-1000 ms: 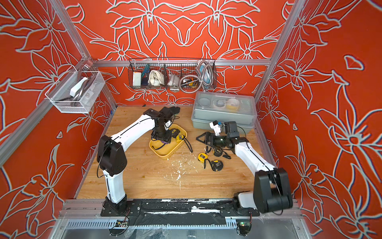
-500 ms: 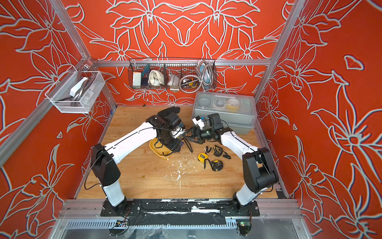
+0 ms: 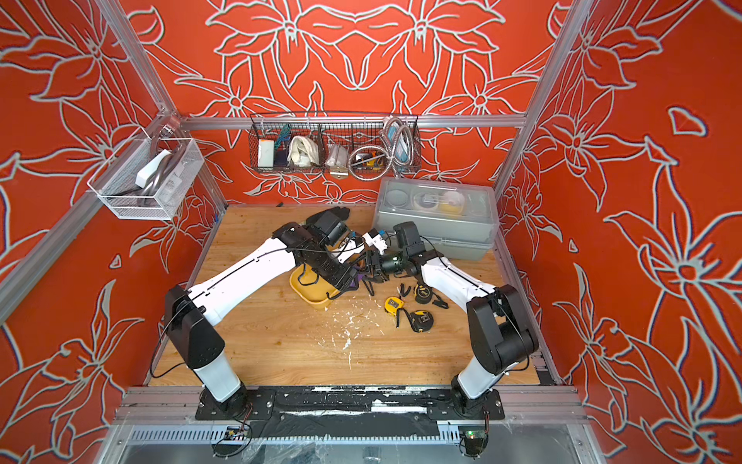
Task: Take the tape measure out of the storage box
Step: Place the tape measure at the center of the board.
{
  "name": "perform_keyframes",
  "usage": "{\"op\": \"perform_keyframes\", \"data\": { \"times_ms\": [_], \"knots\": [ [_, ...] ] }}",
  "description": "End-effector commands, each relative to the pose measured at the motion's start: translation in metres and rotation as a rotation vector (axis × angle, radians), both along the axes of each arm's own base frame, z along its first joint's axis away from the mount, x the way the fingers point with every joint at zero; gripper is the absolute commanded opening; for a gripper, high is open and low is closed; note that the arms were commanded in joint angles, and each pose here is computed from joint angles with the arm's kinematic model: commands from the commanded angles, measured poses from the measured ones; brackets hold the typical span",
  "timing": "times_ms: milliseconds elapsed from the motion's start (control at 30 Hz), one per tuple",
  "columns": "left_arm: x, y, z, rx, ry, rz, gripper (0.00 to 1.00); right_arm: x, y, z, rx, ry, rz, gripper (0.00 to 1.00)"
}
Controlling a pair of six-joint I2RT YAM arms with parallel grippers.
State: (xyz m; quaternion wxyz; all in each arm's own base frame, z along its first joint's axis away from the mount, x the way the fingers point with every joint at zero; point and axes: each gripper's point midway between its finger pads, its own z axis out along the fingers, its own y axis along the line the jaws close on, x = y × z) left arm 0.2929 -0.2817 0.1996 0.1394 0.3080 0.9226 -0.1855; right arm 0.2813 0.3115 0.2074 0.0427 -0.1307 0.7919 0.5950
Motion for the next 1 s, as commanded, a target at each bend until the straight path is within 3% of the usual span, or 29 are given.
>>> {"op": "perform_keyframes", "data": {
  "times_ms": [0, 167, 267, 333, 400, 567, 767, 967],
  "knots": [
    [0.007, -0.008, 0.008, -0.027, -0.041, -0.006, 0.35, -0.004, 0.009, 0.006, 0.028, -0.002, 0.043, 0.48],
    [0.016, -0.006, 0.005, 0.005, -0.063, 0.022, 0.40, -0.005, 0.010, 0.006, 0.031, 0.008, 0.047, 0.26],
    [0.022, -0.002, 0.008, 0.022, -0.085, 0.050, 0.65, 0.001, 0.005, 0.008, 0.021, -0.006, 0.015, 0.23],
    [0.026, -0.003, 0.020, -0.003, -0.122, 0.064, 0.88, 0.011, -0.006, 0.010, 0.015, -0.015, -0.036, 0.22],
    [0.036, -0.001, 0.033, -0.022, -0.176, 0.092, 1.00, 0.021, -0.023, 0.009, 0.008, -0.018, -0.090, 0.22],
    [0.073, 0.023, 0.039, 0.000, -0.212, 0.243, 1.00, 0.049, -0.090, -0.014, -0.048, 0.005, -0.280, 0.21],
    [0.108, 0.057, -0.022, 0.223, -0.120, 0.366, 1.00, 0.069, -0.120, -0.059, -0.207, -0.021, -0.354, 0.22],
    [0.132, 0.065, -0.070, 0.312, -0.057, 0.438, 1.00, 0.085, -0.129, -0.125, -0.329, 0.030, -0.378, 0.23]
  ]
}}
